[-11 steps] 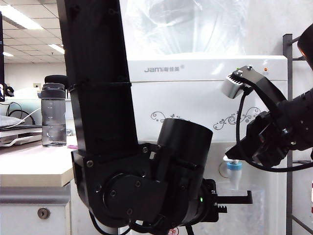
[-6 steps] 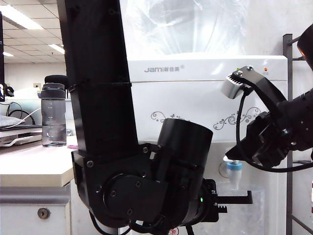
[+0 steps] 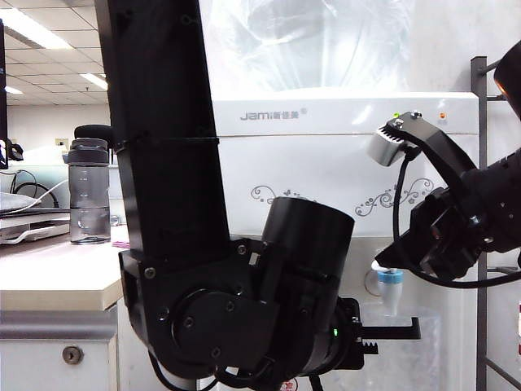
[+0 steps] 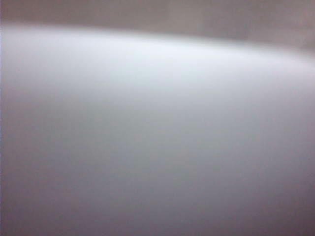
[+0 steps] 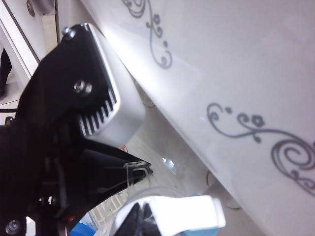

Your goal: Pick up the plastic mug from the left desk, go to the cold water outlet of the water dispenser, press the vertical switch to get some water, then put the mug back on the desk.

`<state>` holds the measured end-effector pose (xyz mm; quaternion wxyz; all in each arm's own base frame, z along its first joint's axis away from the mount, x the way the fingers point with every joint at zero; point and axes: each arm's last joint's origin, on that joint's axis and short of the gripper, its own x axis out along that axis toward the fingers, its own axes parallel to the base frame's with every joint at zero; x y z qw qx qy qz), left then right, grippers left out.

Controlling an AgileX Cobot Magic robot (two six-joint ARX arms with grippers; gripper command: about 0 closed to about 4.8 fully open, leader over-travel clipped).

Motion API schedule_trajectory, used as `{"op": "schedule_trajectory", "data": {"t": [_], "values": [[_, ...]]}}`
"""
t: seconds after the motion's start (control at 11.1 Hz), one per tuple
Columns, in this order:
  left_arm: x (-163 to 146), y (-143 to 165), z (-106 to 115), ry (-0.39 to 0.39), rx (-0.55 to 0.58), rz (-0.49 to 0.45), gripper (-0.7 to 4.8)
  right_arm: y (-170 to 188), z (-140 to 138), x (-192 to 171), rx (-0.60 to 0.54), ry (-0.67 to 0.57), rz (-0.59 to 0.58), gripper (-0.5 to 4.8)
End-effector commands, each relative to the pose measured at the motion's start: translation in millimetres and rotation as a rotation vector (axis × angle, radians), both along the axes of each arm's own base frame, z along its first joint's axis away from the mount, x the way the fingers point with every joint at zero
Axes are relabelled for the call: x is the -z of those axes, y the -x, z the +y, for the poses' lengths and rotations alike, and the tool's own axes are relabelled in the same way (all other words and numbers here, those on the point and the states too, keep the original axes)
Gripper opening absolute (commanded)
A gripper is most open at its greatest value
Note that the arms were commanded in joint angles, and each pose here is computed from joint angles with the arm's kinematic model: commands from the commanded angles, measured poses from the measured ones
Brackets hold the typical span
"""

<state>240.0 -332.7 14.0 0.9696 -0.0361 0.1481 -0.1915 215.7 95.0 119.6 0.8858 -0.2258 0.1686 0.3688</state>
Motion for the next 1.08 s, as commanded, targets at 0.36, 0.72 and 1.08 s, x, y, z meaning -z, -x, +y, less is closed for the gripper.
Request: {"op": "schedule_trajectory", "data": {"t": [0.36, 0.72, 1.08], "values": [[-0.5, 0.0, -1.4, 0.004, 0.013, 0.001, -0.05, 2.9, -1.0, 6.2, 0.006, 0.022, 0.058, -0.06], [-0.5, -0.1, -1.3, 0.005, 0.012, 0.001, -0.05, 4.0, -1.5, 7.9, 0.006, 0.031, 0.078, -0.05], [-0.5, -0.1, -1.3, 0.005, 0.012, 0.001, -0.05, 3.9, -1.5, 7.8, 0.006, 0.030, 0.077, -0.05]]}}
